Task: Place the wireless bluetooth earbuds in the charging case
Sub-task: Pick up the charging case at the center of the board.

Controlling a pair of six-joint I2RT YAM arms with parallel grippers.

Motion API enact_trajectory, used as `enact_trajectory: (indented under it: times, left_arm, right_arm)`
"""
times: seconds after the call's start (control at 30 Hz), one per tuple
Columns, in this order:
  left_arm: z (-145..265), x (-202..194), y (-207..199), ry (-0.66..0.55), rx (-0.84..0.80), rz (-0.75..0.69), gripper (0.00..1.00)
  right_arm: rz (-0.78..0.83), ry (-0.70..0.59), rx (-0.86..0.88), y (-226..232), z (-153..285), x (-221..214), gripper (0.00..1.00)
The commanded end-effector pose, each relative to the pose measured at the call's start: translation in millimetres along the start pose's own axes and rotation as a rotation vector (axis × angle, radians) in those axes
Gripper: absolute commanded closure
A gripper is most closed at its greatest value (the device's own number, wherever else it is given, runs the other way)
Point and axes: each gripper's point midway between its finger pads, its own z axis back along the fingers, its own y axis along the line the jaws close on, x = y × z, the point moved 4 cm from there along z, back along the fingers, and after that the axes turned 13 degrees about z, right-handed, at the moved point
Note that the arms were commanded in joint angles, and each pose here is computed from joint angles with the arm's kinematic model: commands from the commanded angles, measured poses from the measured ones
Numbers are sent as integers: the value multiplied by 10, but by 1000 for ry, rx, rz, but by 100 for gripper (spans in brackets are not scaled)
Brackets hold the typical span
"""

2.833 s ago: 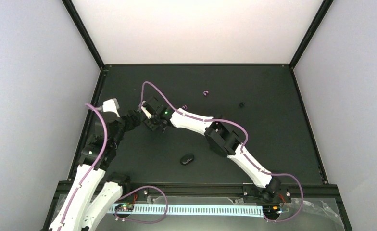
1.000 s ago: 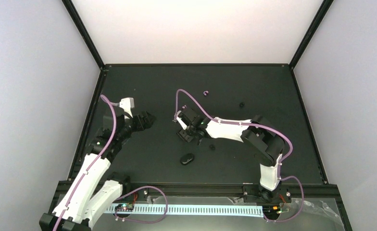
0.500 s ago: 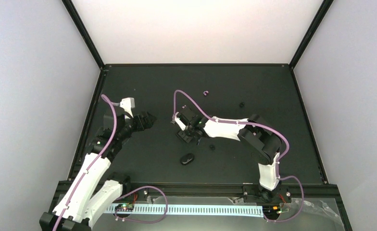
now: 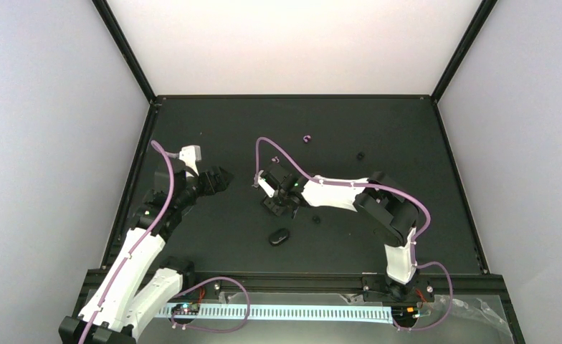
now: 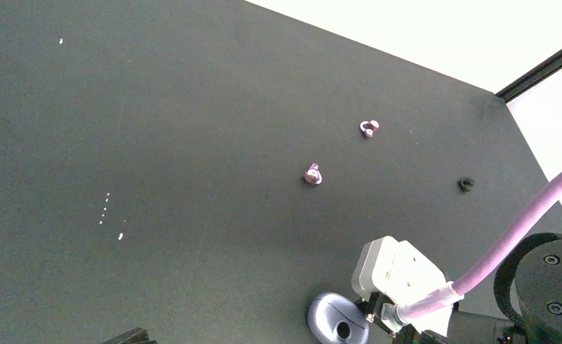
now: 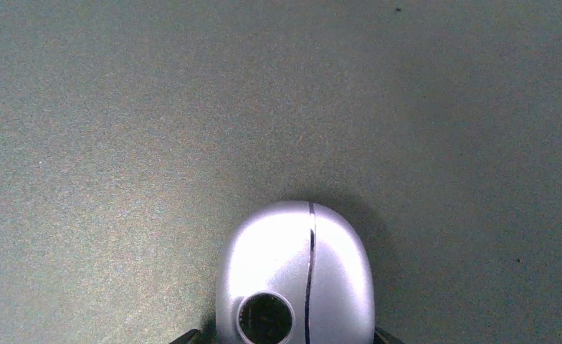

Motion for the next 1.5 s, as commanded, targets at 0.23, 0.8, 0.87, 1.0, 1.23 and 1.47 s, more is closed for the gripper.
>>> enact_trajectory:
  times: [0.23,0.8,0.87,1.0,1.23,1.47]
  left_arm:
    - [13,18,-65,-2,-33,-15,1]
    - [-27,-300,-203,197,-172,82,1]
    - [-16,-355,-261,228,-219,90,1]
    - [73,-417,-436,255,-332,91,2]
    - [246,-582,-874,307,-531,32,7]
    - [155,-803,-1096,406,-574,-31,17]
  right_arm:
    - [14,37,-10,-11,-135,-22,49]
    - [78,-265,-156,86,780,97,61]
    - [100,-334,-168,183,1049,119,62]
    - [136,-423,-183,366,1433,60,62]
    - [197,-475,-243,486,1818,-115,62]
    - [223,-522,-245,489,2037,-116,62]
